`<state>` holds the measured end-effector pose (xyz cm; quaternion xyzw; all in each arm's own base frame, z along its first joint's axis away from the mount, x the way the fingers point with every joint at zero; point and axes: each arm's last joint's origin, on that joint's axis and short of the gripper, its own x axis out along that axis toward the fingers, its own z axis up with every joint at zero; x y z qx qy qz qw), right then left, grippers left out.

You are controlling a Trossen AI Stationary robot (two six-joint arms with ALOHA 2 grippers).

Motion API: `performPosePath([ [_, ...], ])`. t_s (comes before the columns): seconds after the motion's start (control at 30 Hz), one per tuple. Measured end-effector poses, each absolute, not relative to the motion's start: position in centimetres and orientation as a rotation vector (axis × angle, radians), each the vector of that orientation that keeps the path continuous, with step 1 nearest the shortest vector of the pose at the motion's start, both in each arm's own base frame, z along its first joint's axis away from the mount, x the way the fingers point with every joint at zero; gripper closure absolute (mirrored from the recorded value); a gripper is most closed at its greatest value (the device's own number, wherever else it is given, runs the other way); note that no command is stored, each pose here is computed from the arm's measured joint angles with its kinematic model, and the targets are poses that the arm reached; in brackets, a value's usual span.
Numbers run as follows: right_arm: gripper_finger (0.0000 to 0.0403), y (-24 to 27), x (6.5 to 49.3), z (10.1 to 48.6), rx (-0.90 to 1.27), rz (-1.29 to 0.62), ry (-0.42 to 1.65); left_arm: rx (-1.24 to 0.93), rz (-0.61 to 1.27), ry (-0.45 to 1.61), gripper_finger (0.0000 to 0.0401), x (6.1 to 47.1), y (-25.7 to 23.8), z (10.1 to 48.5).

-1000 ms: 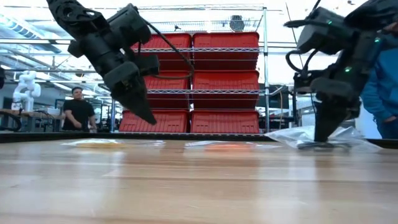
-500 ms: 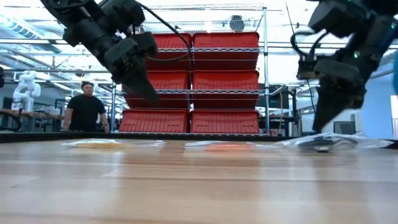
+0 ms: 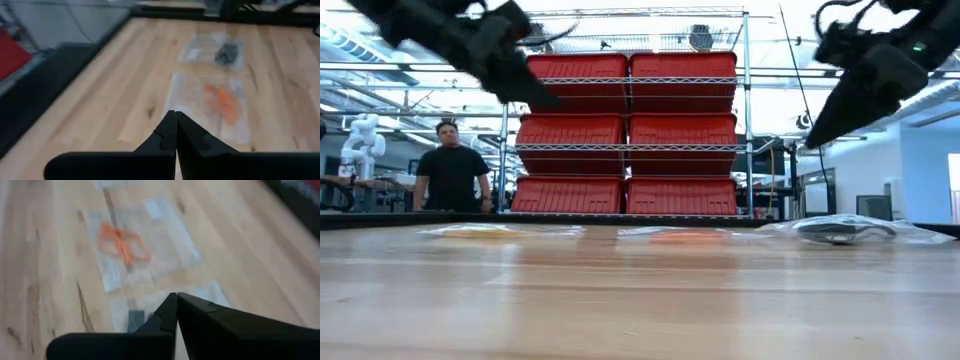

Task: Sort rubber bands
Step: Return to Home Position

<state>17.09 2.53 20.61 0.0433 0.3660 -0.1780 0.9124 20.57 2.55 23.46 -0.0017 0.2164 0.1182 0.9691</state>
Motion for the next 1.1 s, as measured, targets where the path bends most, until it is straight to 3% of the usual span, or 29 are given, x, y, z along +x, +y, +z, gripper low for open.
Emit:
performPosePath([
  [0.3, 0.0402, 2.0, 13.1, 20.4, 0.013, -0.309, 0.235, 0.056, 0.373, 0.106, 0.0397, 13.9, 2.4, 20.5],
  [0.6, 0.0403, 0.7, 10.8, 18.3, 0.011, -0.159, -0.1, 0.117, 0.366, 0.082, 0.0397, 10.4, 2.0, 20.5],
  [0.77, 0.0403, -0.8, 10.2, 18.1, -0.008, -0.188, -0.125, 0.184, 0.37, -0.001, 0.0397, 9.4, 1.9, 20.6],
  [1.1, 0.0403, -3.6, 9.4, 16.8, 0.073, -0.211, -0.004, 0.17, 0.417, 0.062, 0.0397, 8.7, 2.2, 18.8],
])
